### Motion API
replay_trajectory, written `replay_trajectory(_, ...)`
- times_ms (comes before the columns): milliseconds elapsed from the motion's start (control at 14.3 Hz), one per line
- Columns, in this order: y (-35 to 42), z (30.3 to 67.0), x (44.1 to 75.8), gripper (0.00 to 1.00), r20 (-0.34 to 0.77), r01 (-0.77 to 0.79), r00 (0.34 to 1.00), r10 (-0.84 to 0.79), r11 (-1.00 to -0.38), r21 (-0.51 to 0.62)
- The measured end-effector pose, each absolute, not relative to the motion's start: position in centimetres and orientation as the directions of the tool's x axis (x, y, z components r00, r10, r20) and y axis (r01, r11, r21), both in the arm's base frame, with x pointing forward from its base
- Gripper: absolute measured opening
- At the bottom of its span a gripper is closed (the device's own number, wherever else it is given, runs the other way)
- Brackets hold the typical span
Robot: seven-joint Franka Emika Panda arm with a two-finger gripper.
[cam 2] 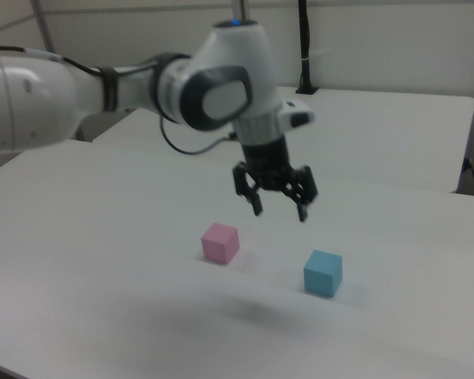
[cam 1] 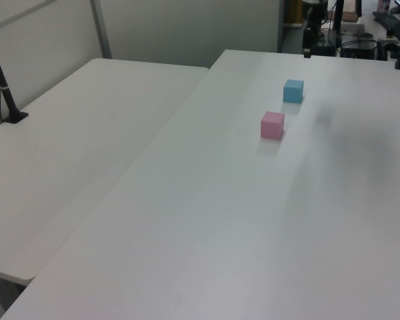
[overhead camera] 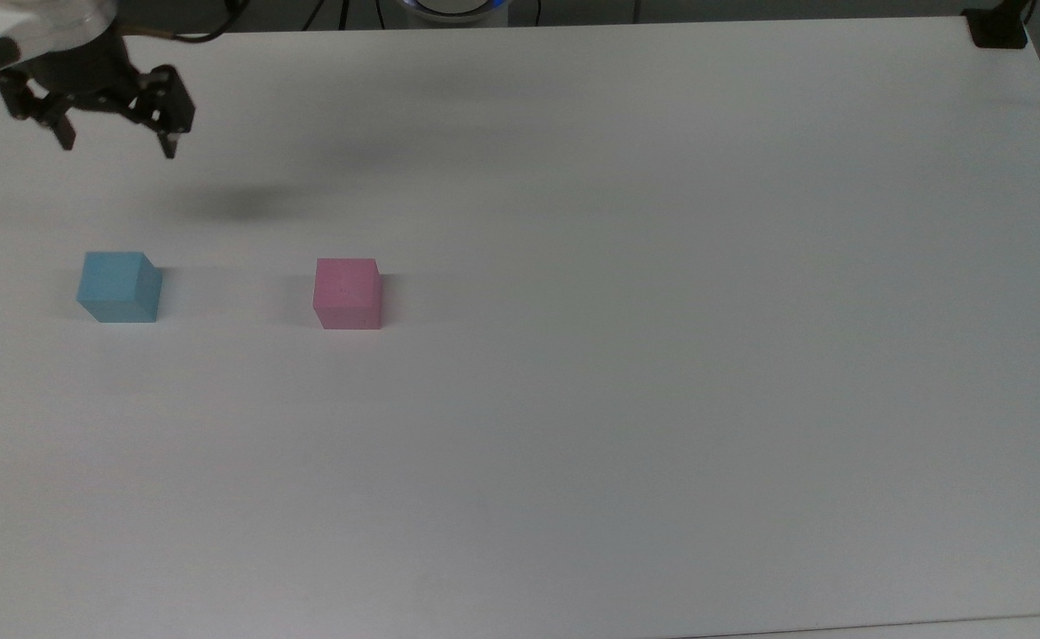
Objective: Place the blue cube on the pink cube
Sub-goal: 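Move the open gripper over the light-blue cube and lower it, then close the gripper on the light-blue cube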
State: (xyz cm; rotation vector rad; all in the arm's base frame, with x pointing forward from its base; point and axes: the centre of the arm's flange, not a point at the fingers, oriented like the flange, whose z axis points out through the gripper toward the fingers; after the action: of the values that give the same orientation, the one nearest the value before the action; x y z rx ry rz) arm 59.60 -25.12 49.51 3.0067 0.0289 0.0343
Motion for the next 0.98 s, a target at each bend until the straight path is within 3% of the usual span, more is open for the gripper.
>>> replay_trajectory(559,-28.8,38.8,63.5,1.0,0.114,-0.052,0.993,-0.036,-0.988,0.142)
replay_trajectory(979,-30.4,35.3,63.9,1.0,0.114,-0.068,0.992,-0.048,-0.982,0.176)
